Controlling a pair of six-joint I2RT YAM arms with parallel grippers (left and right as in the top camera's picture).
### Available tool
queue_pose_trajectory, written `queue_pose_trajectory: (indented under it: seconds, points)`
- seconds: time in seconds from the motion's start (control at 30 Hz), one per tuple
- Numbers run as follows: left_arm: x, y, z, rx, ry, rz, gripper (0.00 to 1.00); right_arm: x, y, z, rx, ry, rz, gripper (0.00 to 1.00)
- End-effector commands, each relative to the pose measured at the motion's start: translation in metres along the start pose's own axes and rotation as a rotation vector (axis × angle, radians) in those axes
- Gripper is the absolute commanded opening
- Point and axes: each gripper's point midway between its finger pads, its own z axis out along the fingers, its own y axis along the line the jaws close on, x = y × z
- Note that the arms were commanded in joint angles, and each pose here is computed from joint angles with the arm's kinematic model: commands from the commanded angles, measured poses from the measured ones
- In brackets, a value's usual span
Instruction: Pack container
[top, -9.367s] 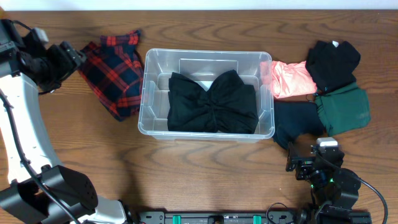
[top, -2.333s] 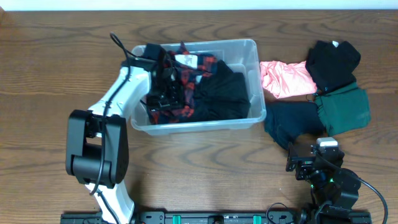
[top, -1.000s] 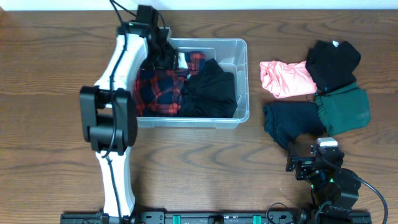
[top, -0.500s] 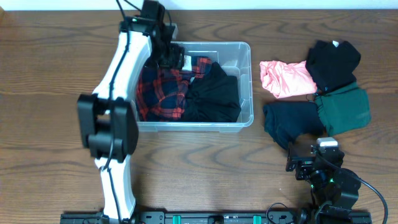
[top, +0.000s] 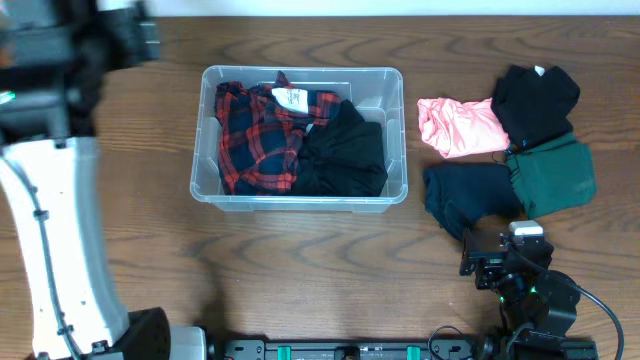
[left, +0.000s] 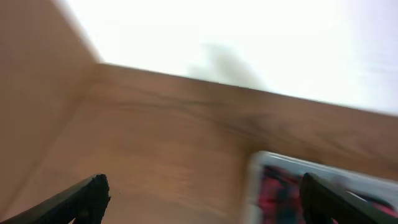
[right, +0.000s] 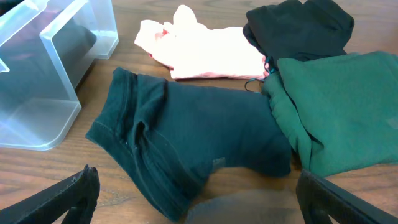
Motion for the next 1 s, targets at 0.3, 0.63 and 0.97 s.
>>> queue_pose_trajectory:
  seconds: [0.3,0.63,0.97]
  points:
    - [0.029,0.112,0.025,-0.244,0.101,-0.133,0.98,0.000,0.002,0.000,-0.008,-0.002,-0.004,0.99]
    - [0.030,0.115,0.026,-0.249,0.104,-0.137,0.98,0.000,0.002,0.000,-0.008,-0.002,-0.004,0.99]
    - [0.030,0.115,0.026,-0.249,0.104,-0.137,0.98,-0.068,0.046,-0.016,-0.319,-0.242,0.277,0.99]
